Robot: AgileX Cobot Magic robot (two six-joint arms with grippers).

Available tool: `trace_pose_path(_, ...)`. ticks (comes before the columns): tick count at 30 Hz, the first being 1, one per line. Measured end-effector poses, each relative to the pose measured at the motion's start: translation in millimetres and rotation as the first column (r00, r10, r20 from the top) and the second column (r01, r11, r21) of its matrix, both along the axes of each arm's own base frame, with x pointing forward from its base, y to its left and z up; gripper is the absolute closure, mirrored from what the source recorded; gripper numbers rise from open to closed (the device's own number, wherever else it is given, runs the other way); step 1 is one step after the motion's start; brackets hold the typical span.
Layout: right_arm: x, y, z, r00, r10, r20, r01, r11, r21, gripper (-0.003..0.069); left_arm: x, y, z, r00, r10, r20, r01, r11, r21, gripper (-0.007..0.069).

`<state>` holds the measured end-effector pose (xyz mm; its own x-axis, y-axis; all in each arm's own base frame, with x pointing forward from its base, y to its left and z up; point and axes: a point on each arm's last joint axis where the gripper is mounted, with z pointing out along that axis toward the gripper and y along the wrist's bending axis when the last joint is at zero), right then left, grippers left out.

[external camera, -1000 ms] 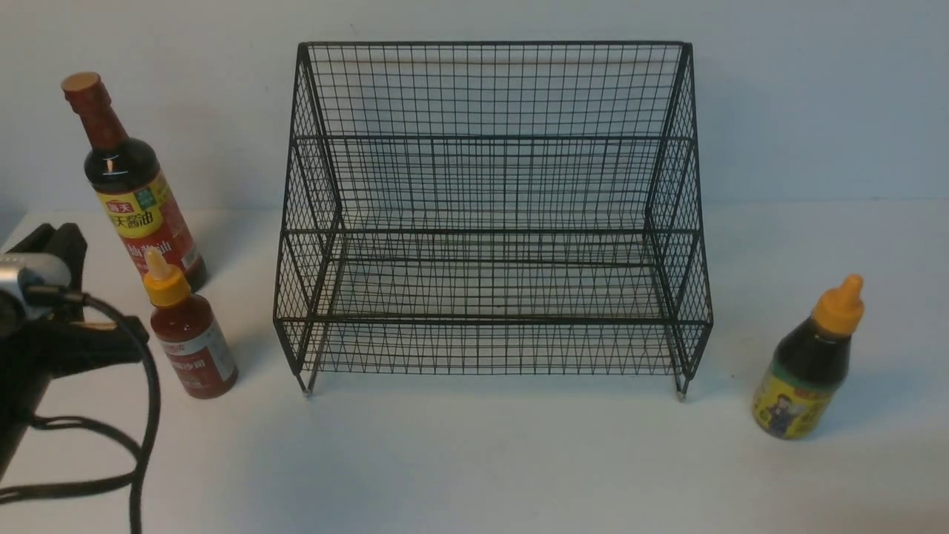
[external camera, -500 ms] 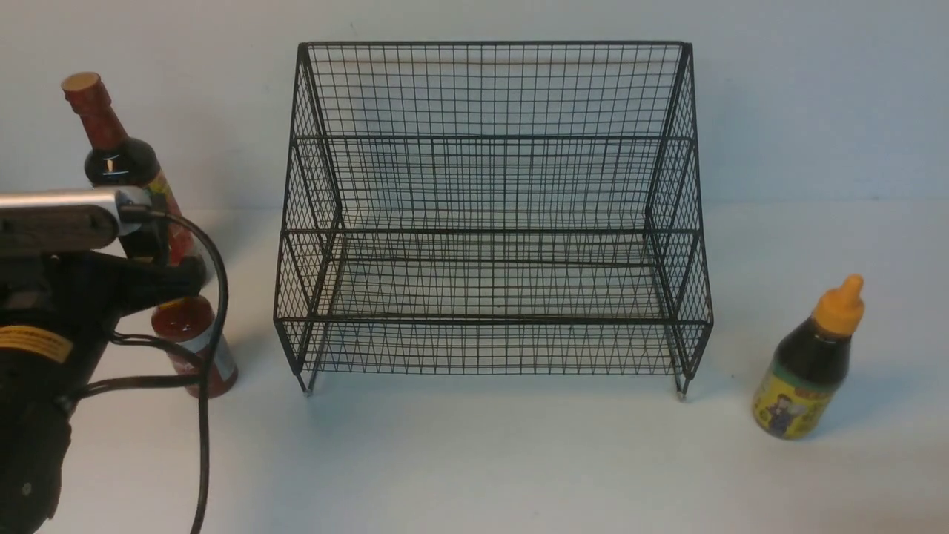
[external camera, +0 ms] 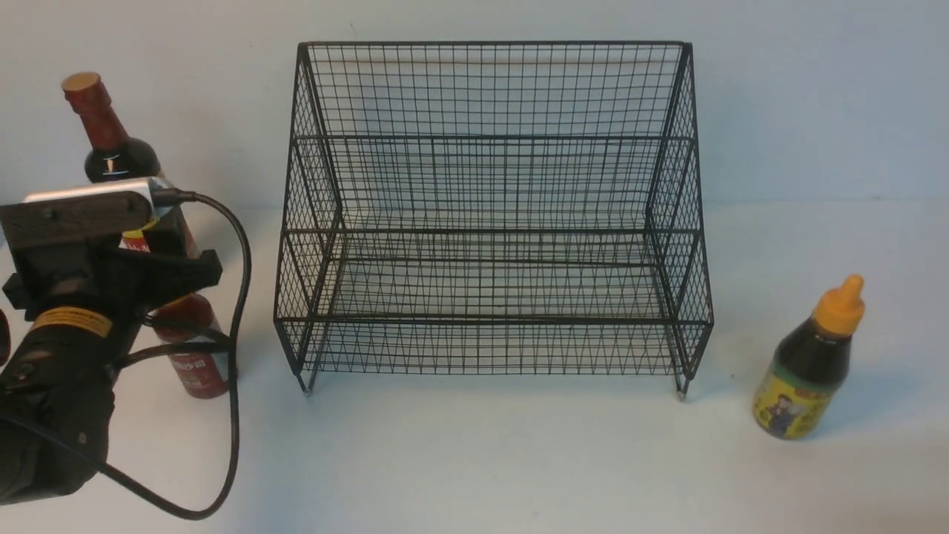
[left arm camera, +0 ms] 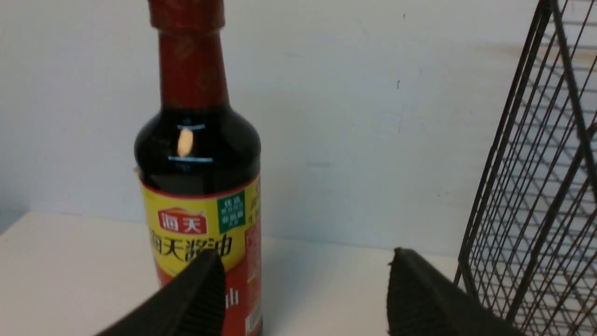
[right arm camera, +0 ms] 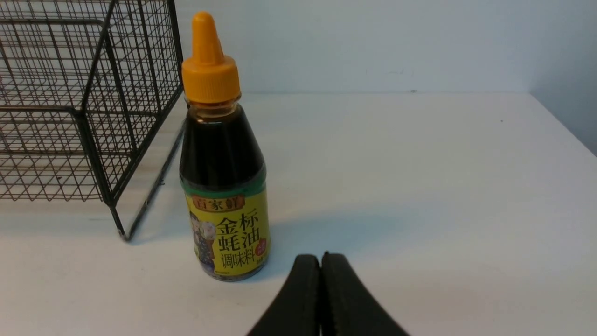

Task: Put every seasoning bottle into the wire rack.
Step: Use the left arm to grab the condiment bottle closest to it, then use the left arm to put the condiment bottle back on the shelf

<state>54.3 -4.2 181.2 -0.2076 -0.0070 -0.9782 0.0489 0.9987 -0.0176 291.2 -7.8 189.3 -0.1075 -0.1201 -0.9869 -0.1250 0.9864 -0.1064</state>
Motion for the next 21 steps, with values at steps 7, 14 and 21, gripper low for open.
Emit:
trace_pose_path(7, 0.0, 0.0, 0.0, 1.000, 0.000, 0.000, 0.000, 1.000, 0.000, 0.0669, 4.3, -1.0, -25.8, 0.995, -0.006, -0.098, 0.007, 1.000, 0.008, 0.0281)
trace_pose_path(14, 0.0, 0.0, 0.0, 1.000, 0.000, 0.000, 0.000, 1.000, -0.001, 0.0669, 0.5, -4.6, -14.3, 0.992, -0.063, -0.109, 0.074, 0.991, 0.108, 0.0371)
trace_pose_path(21, 0.0, 0.0, 0.0, 1.000, 0.000, 0.000, 0.000, 1.000, -0.001, 0.0669, -22.7, -6.1, 48.9, 0.993, -0.107, -0.056, 0.114, 0.983, 0.141, 0.0371)
